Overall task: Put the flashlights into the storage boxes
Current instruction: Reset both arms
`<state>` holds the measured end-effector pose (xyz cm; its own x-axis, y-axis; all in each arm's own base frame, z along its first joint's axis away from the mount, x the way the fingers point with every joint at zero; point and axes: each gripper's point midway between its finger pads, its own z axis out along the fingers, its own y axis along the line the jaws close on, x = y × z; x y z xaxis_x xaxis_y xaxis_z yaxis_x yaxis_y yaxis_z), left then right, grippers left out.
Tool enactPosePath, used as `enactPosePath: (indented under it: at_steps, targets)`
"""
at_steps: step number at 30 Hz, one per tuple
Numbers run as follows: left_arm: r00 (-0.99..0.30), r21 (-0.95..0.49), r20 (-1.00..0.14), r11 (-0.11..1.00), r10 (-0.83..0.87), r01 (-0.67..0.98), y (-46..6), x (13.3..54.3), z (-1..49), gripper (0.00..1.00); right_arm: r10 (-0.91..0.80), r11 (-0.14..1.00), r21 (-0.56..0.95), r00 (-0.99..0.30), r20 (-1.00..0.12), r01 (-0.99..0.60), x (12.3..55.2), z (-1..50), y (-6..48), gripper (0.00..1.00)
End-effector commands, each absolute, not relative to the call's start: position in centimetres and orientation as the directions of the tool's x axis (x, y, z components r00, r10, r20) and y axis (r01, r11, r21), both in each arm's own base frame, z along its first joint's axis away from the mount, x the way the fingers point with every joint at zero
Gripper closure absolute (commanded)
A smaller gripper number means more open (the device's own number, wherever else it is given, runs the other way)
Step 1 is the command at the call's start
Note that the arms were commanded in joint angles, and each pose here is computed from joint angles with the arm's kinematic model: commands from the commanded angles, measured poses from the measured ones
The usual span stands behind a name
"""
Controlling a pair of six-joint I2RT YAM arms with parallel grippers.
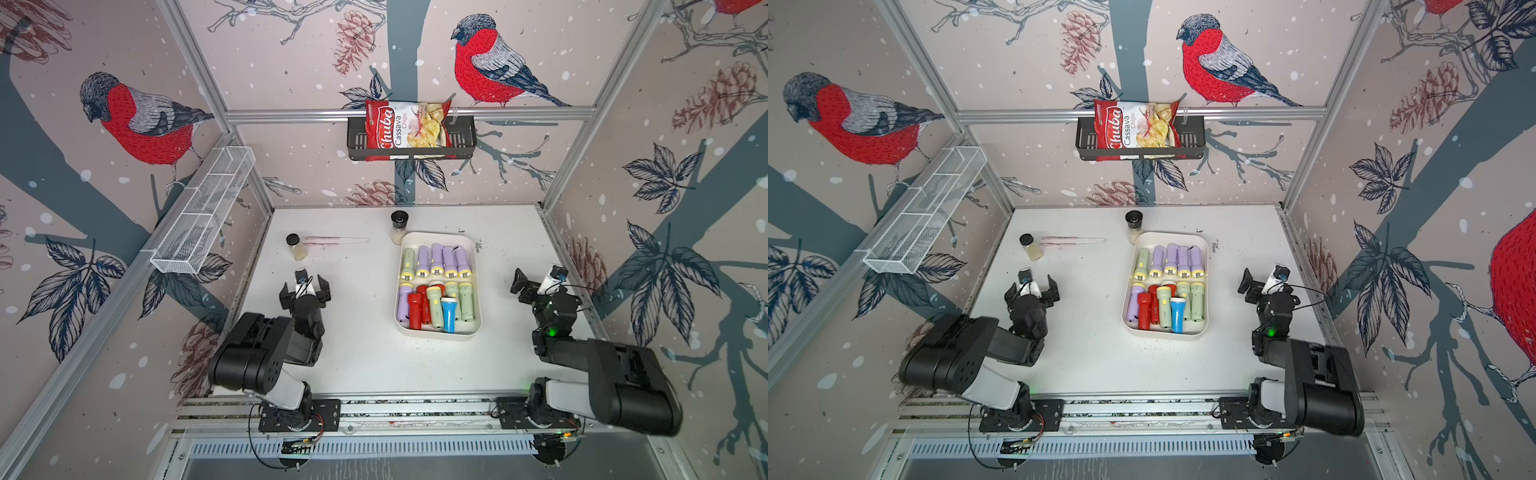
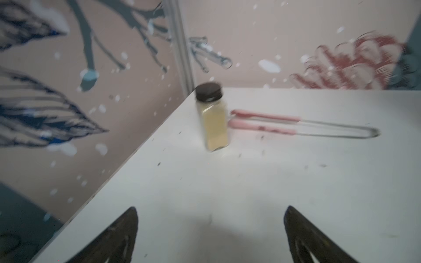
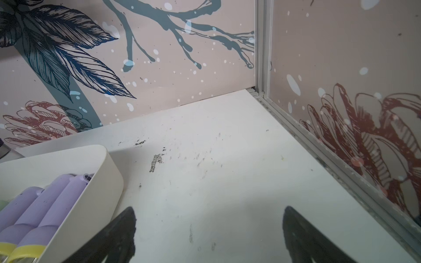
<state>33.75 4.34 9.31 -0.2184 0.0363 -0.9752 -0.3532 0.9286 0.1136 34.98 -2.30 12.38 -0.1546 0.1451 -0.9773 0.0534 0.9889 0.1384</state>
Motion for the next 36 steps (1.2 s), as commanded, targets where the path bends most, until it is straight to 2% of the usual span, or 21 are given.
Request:
enactPosePath:
  at_steps: [1,3,5,7,10,36]
  targets:
    - [-0.082,-0.048,-0.994,0.961,-0.073,-0.271,3.7,36.3,12.9,0.04,0.086,0.996,0.085,-0.090,-0.992,0.012,36.2,13.1,-1.0,0.00]
    - [-0.137,-0.030,-0.988,0.960,-0.071,-0.278,3.9,37.3,12.4,0.04,0.052,0.999,0.052,-0.085,-0.995,0.009,37.0,13.3,-0.4,0.01]
    - [-0.096,-0.028,-0.994,0.961,-0.057,-0.274,3.8,36.9,12.8,0.03,0.055,0.998,0.050,-0.154,-0.986,0.036,37.4,12.3,-0.6,0.00]
    - [-0.057,-0.025,-0.997,0.965,-0.042,-0.261,3.6,36.5,13.3,0.03,0.067,0.996,0.060,-0.104,-0.992,0.070,37.2,12.8,-1.3,0.00]
    - [-0.089,-0.023,-0.995,0.965,-0.048,-0.262,3.6,36.9,13.0,0.03,0.074,0.995,0.062,-0.153,-0.985,0.084,37.5,12.3,-1.4,0.00]
    - [-0.078,-0.008,-0.997,0.972,-0.027,-0.237,3.1,36.9,13.1,0.03,0.076,0.994,0.064,-0.151,-0.986,0.085,37.6,12.3,-1.5,0.00]
